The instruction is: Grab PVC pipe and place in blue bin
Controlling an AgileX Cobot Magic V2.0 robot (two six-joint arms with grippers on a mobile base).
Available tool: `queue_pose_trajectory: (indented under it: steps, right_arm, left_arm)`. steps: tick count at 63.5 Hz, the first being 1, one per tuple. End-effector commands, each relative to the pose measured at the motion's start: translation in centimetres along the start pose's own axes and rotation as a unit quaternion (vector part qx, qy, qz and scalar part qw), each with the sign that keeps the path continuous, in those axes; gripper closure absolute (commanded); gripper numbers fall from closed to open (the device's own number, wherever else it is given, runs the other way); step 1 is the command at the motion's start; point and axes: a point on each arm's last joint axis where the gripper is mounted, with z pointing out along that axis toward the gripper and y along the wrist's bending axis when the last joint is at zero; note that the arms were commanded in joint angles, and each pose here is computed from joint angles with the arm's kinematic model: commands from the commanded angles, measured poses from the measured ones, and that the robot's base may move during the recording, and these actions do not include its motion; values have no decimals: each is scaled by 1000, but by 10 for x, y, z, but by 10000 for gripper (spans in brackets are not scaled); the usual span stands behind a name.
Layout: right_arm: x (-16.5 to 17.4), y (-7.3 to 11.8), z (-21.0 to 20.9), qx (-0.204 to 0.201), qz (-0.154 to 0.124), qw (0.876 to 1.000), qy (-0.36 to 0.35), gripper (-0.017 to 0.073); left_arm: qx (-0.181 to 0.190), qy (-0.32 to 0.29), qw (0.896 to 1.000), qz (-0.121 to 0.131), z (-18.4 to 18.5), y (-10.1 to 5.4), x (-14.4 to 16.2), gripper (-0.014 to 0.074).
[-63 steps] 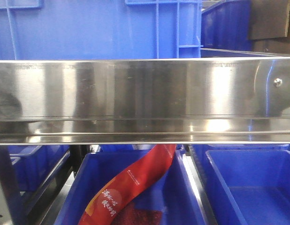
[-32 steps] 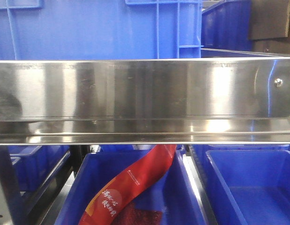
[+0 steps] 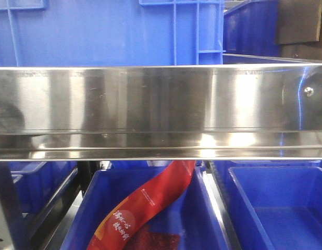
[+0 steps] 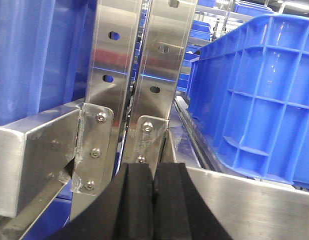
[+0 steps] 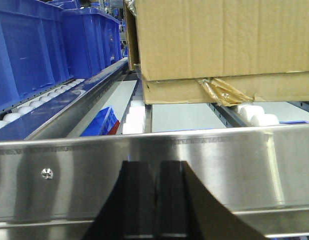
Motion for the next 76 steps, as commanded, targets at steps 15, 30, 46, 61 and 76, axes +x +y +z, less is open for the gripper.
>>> queue_pose_trajectory:
  steps: [15, 30, 46, 61, 76]
  right_arm:
    - [-1, 0, 0, 3, -8, 1000, -8, 721]
    - [0, 0, 0, 4, -73, 997, -5, 721]
    - [0, 0, 0, 4, -73, 997, -5, 721]
    - [-1, 0, 0, 4, -73, 997, -10, 721]
    - [-3, 0, 0, 4, -73, 997, -20, 721]
  left_arm:
    - [-1, -8, 1000, 1, -1, 0, -2, 704]
    - [-1, -8, 1000, 1, -1, 0, -2, 704]
    - [-1, -8, 1000, 1, -1, 0, -2, 704]
    - [-1, -8, 1000, 1, -1, 0, -2, 704]
    - [-1, -8, 1000, 1, -1, 0, -2, 704]
